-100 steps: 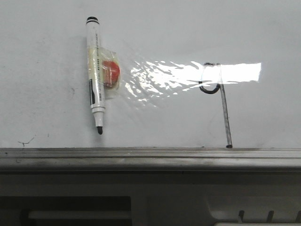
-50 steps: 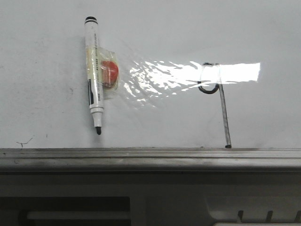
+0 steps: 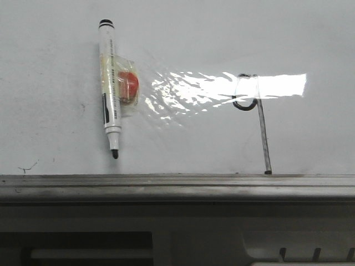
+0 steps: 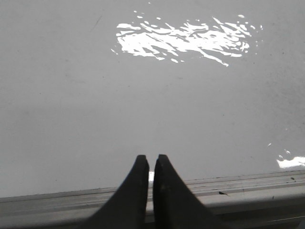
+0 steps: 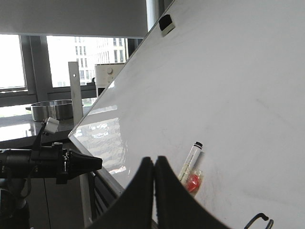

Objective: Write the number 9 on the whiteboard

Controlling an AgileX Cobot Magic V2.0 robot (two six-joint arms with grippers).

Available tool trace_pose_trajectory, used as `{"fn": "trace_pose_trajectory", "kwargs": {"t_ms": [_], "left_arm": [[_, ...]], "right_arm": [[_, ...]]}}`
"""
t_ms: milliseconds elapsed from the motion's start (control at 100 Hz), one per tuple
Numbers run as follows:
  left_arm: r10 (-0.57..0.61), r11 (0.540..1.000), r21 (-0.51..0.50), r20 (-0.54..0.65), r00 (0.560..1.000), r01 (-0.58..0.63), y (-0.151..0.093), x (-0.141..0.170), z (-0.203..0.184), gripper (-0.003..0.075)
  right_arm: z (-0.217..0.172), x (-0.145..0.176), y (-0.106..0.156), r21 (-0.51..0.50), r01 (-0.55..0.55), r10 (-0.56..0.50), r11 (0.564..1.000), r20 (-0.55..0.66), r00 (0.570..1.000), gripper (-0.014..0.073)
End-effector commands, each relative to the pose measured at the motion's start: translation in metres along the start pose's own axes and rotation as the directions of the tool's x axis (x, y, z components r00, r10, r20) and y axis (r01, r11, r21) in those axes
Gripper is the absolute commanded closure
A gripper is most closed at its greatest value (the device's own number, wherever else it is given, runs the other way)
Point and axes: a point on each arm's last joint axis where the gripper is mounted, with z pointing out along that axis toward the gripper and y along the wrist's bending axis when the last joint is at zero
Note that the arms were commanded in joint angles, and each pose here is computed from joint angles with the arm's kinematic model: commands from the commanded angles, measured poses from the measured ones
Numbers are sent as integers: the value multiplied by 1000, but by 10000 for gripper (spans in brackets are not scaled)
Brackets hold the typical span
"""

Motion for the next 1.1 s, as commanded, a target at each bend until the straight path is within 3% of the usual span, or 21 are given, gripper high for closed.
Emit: {"fn": "trace_pose_trajectory", "kwargs": {"t_ms": [0, 160, 280, 390, 570, 650, 760, 870, 1090], "left_arm": [[-8, 1000, 3, 51, 999, 7, 0, 3, 2, 738], [-8, 1000, 3, 51, 999, 7, 0, 3, 2, 739], [-8, 1000, 3, 51, 999, 7, 0, 3, 2, 739], [-8, 1000, 3, 51, 999, 7, 0, 3, 2, 738], [-8, 1000, 3, 51, 999, 7, 0, 3, 2, 738], [-8, 1000, 3, 51, 999, 7, 0, 3, 2, 738], [-8, 1000, 3, 51, 999, 7, 0, 3, 2, 739], [-8, 1000, 3, 51, 999, 7, 0, 3, 2, 738], [-8, 1000, 3, 51, 999, 7, 0, 3, 2, 739]], "right_arm": [[1, -13, -4, 42, 19, -22, 999, 65, 998, 640], [1, -13, -4, 44, 24, -27, 999, 67, 997, 640], [2, 1, -4, 72, 266, -269, 961, 36, 962, 640], [1, 21, -10, 166, 303, -305, 939, -9, 952, 640], [-6, 66, -21, 338, 199, -152, 920, -160, 975, 640], [-12, 79, -28, 449, 158, -84, 880, -180, 980, 640], [-18, 87, -36, 556, 192, -45, 809, -267, 963, 640], [-24, 92, -39, 599, 206, -3, 773, -322, 947, 640], [-39, 109, -34, 619, 212, 116, 756, -446, 888, 640]]}}
